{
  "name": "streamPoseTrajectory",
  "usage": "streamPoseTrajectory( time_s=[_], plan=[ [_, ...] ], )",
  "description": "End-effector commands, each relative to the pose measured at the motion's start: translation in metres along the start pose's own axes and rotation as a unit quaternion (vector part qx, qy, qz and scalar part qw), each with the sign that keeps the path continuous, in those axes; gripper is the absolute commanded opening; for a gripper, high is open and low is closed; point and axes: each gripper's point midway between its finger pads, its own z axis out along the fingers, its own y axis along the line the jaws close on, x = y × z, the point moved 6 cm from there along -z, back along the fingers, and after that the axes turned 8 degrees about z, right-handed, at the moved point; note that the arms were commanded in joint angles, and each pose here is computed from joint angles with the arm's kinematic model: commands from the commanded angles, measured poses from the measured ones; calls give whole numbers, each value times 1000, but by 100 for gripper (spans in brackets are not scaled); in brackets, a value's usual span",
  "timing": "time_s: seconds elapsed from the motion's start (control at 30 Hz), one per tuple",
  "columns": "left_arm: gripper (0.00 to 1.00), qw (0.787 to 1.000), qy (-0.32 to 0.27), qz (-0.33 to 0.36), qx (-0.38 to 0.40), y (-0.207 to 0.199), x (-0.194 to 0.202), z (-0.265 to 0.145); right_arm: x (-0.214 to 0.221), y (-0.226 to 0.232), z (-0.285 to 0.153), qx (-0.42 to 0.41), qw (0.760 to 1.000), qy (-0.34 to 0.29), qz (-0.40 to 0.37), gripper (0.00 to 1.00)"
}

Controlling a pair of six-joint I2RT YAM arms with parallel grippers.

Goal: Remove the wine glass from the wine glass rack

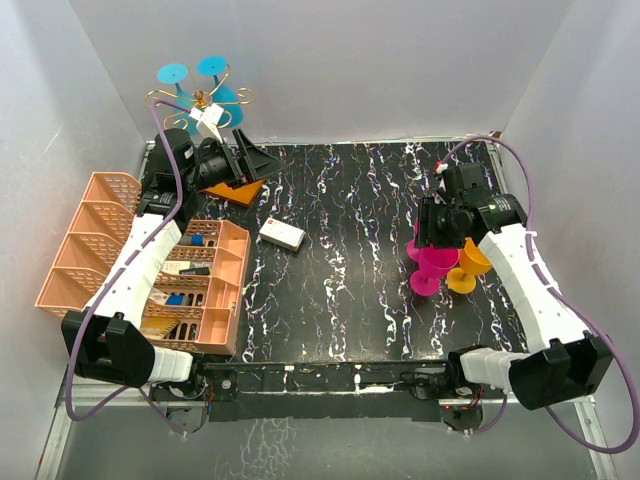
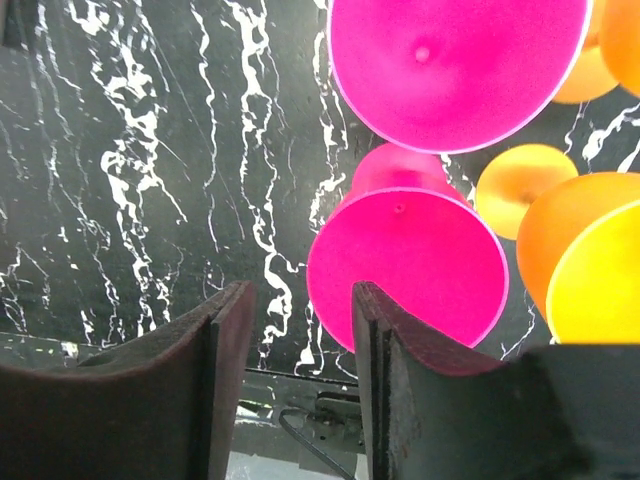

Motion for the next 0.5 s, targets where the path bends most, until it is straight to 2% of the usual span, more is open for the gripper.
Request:
streamPoseTrajectory(
  time_s=[0.0,0.2,0.3,0.37,0.4,0.47],
  plan=[
    [97,999,-31,36,3,-22,-20,-11,-28,16,-31,-50,994,-99,-21,53],
    [97,997,-46,62,-29,-26,-31,-19,-33,28,-54,-115,979,-167,-36,69],
    [97,996,-48,67,-41,-28,-36,-21,-32,36,-60,-159,965,-201,-48,79],
    [97,995,-50,72,-54,-29,-42,-22,-32,40,-64,-186,955,-224,-55,82],
    [97,994,-50,74,-64,-28,-44,-23,-31,42,-66,-197,950,-235,-58,94],
    [97,992,-58,81,-80,-29,-51,-25,-32,44,-70,-214,940,-259,-60,99]
  ],
)
